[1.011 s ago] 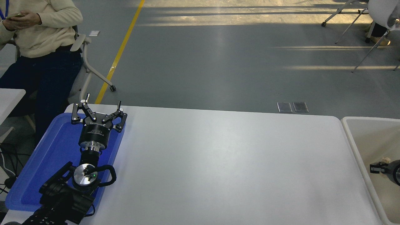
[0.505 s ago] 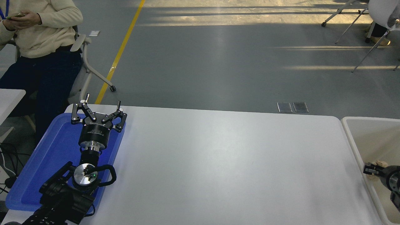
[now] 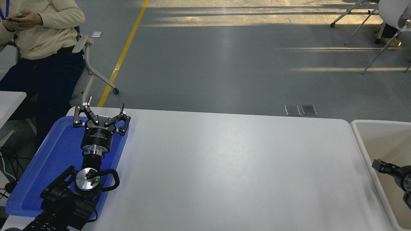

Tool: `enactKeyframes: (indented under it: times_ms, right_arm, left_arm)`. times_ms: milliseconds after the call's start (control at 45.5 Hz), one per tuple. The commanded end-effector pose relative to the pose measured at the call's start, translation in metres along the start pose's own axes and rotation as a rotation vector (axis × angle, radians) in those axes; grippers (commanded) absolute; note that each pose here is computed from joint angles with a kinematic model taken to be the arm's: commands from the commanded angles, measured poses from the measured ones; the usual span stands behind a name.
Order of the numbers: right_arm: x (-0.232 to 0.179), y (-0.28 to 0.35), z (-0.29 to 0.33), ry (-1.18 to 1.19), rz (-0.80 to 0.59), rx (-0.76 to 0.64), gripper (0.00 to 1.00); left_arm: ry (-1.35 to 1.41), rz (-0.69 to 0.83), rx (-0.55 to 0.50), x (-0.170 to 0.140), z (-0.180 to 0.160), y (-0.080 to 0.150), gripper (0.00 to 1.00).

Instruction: Pick up paper ball place in dustbin

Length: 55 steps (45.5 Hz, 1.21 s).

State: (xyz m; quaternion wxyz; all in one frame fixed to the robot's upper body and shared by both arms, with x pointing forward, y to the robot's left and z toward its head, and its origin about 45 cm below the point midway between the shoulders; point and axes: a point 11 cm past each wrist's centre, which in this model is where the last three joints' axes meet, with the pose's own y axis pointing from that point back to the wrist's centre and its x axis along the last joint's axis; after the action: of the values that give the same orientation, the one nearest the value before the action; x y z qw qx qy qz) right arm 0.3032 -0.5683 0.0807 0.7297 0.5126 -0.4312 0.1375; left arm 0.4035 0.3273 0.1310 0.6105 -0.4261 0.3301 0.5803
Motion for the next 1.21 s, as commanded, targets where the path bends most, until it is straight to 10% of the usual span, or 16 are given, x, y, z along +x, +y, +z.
enactKeyframes:
  times_ms: [0,681,1187]
  right_arm:
    - [0.035,-0.002,-0.019,-0.218,0.08,0.032,0.98]
    - [0.093,0.009,-0.16,-1.126,0.022,0.346,1.0]
    - [0.075,0.078,-0.29,-1.667,-0.413,0.771,1.0]
  left_arm:
    - [0.001,0.0,0.0,0.0,0.0,0.0,1.0]
    - [0.001,0.0,0.0,0.0,0.0,0.0,1.0]
    - [0.0,0.002,0.0,0.0,0.0,0.0,1.0]
